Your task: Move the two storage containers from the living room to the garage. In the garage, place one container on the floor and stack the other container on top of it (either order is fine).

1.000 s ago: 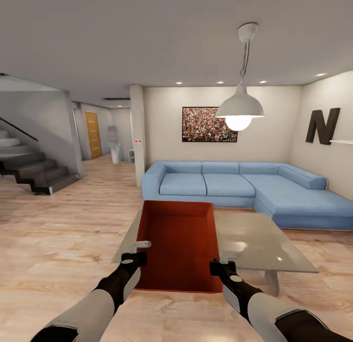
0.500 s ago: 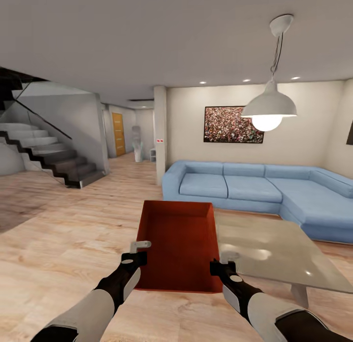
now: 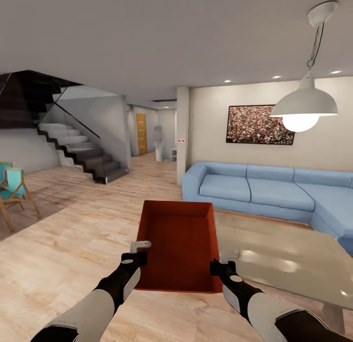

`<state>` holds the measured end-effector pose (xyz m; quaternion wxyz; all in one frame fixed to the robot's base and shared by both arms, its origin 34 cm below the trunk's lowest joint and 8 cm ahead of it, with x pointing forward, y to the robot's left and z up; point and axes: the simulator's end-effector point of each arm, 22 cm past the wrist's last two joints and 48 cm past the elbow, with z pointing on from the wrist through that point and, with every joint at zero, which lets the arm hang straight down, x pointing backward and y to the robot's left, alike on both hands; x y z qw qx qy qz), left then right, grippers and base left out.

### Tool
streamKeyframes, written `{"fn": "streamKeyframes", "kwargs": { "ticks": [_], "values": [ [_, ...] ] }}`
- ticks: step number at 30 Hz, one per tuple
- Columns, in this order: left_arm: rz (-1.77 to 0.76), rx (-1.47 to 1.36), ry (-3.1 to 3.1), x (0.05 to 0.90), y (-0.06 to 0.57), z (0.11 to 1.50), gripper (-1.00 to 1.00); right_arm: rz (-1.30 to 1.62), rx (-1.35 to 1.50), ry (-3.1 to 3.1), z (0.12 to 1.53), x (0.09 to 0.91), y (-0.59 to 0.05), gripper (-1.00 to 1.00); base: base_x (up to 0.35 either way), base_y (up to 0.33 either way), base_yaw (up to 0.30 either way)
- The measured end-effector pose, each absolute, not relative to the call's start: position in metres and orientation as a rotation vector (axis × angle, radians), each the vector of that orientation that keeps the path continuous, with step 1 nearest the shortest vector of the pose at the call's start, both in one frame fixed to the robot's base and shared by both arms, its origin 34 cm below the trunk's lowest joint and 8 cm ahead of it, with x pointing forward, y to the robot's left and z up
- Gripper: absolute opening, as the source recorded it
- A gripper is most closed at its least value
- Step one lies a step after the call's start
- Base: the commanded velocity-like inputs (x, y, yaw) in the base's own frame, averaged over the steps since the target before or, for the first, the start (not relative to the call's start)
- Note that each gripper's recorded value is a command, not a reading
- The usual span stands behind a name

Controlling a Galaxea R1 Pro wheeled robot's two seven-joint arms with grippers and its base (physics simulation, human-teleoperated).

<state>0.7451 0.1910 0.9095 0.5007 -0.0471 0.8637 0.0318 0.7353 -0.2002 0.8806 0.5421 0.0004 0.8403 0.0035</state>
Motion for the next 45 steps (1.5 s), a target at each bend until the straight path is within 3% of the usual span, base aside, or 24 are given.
{"fn": "streamKeyframes", "kwargs": {
  "ticks": [37,45],
  "values": [
    [0.077,-0.113,2.087,0.7454,0.1910,0.9103,-1.00,0.009,0.002,1.994,0.8809,0.7355,-0.2002,-1.00,0.000,0.000,0.300],
    [0.077,-0.114,2.087,0.7450,0.1913,0.9102,-1.00,0.009,0.001,1.995,0.8813,0.7352,-0.1999,-1.00,0.149,0.000,0.284]
  ]
}}
